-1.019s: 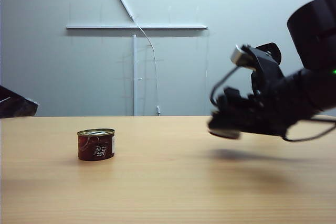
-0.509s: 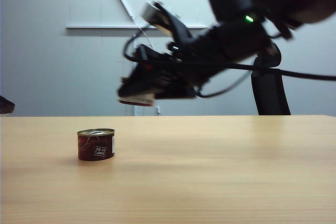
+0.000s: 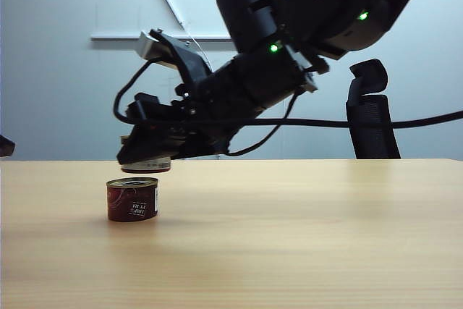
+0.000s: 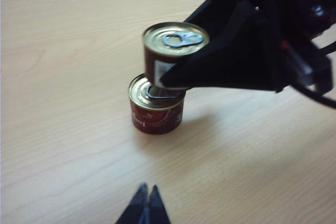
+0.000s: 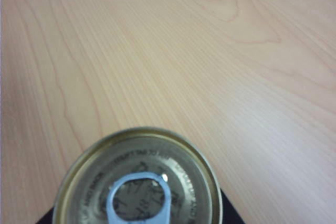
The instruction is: Stack a can of tomatoes on the right onto the can of tomatoes on the left.
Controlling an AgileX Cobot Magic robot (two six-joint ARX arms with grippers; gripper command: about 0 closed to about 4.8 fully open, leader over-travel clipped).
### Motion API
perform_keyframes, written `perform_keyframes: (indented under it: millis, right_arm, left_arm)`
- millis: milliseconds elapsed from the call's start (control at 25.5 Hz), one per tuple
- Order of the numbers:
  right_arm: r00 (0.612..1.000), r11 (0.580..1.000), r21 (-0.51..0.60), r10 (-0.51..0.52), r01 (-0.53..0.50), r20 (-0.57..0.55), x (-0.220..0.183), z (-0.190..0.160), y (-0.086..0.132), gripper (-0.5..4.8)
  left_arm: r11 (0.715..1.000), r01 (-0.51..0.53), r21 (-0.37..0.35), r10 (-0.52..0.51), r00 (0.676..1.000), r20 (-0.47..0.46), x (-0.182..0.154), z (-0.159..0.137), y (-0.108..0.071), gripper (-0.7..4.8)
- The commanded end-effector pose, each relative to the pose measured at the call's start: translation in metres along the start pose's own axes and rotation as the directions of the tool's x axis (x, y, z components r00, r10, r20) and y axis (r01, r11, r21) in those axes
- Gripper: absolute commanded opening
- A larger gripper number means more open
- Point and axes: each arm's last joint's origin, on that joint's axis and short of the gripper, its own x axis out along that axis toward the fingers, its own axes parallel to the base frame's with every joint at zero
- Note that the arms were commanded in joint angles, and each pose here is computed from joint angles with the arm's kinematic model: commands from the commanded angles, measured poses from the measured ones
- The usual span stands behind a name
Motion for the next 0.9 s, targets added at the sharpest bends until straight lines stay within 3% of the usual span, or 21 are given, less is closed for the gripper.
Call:
perform_keyframes:
  millis: [39, 901]
  right_arm:
    - [0.999, 1.000, -0.018, 0.004, -0.003, 0.044, 0.0036, 0.0084, 0.0019, 1.16]
    - [0.999, 0.999, -0.032, -0.017, 0.018, 0.041, 0.0134, 0.0075, 0.0083, 1.17]
  left_arm:
    - [1.000, -0.001, 0.000, 0.001, 1.000, 0.013, -0.0003, 0.0022, 0.0001, -0.04]
    - [1.000, -0.001, 0.000, 0.001, 1.000, 0.013, -0.0003, 0.0022, 0.0001, -0.04]
